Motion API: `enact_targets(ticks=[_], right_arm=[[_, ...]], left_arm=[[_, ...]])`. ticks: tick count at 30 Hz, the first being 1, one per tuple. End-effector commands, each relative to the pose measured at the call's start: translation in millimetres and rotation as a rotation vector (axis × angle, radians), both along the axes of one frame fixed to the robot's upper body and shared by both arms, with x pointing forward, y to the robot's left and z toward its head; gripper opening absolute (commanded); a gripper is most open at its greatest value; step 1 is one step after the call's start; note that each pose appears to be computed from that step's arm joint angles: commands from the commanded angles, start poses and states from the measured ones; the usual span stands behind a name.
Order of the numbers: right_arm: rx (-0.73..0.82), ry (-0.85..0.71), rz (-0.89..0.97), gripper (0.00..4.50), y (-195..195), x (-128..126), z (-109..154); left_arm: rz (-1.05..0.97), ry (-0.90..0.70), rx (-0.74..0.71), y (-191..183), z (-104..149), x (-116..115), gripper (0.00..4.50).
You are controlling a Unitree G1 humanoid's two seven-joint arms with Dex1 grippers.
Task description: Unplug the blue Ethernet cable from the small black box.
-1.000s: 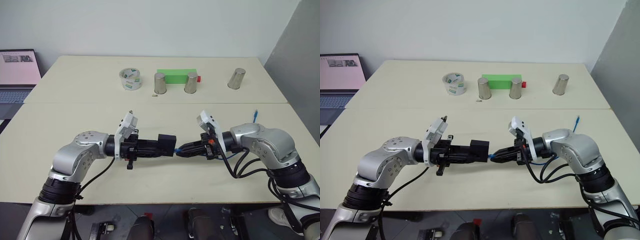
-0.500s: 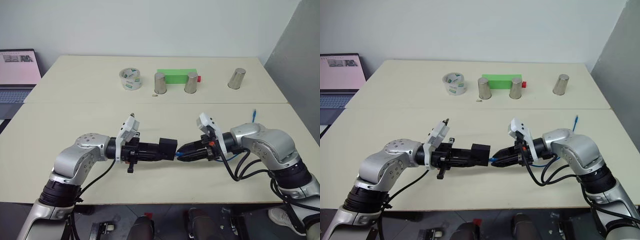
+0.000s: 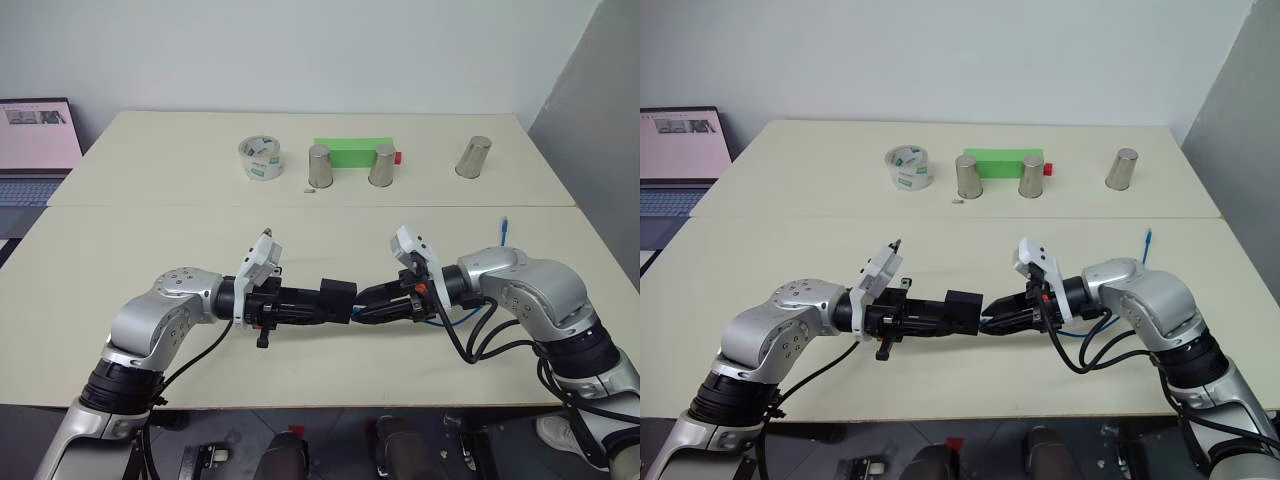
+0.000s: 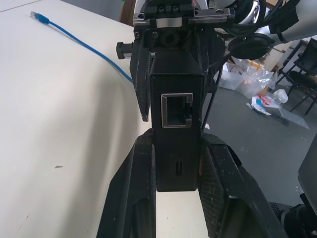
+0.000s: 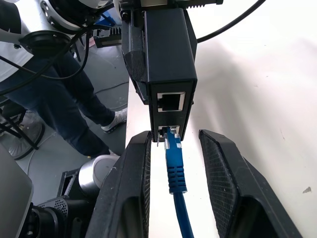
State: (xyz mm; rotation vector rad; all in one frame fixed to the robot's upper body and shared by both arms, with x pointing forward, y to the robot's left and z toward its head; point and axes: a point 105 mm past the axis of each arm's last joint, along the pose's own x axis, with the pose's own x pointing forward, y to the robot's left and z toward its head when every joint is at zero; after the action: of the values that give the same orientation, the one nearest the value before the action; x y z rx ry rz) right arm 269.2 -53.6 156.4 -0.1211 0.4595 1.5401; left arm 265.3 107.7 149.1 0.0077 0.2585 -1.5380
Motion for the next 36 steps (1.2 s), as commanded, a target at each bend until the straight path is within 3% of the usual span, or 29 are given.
enact_targets(ticks=[1,6,19,29,31,36], right_arm=[[0.009,-0.030,0.019,1.13,0.2,-1.2,6.8],[-0.009,-0.035,0.040,0.06,-2.6,-3.0,4.8],[-0.035,-0.051,0.045,0.06,-4.7,-1.0,3.0],[-0.130,-0.074,-0.041,0.05,-33.0,15.3,-8.4],[-0.128,-0.116,-0.084,0.05,-35.5,24.9,-9.1],[-0.116,-0.364,-0.474,0.05,-47.5,102.1,-5.9]], left_arm=[[-0.018,-0.038,-0.012,-1.2,7.2,-1.6,0.77],[-0.016,-0.039,-0.011,-0.2,7.3,-0.9,0.77],[-0.030,-0.031,-0.003,0.1,5.7,-3.5,0.77],[0.070,-0.046,0.084,28.2,1.9,5.4,0.77],[0.087,-0.059,0.099,31.2,-0.1,6.5,0.77],[0.206,-0.079,0.089,37.9,-2.5,15.7,0.77]])
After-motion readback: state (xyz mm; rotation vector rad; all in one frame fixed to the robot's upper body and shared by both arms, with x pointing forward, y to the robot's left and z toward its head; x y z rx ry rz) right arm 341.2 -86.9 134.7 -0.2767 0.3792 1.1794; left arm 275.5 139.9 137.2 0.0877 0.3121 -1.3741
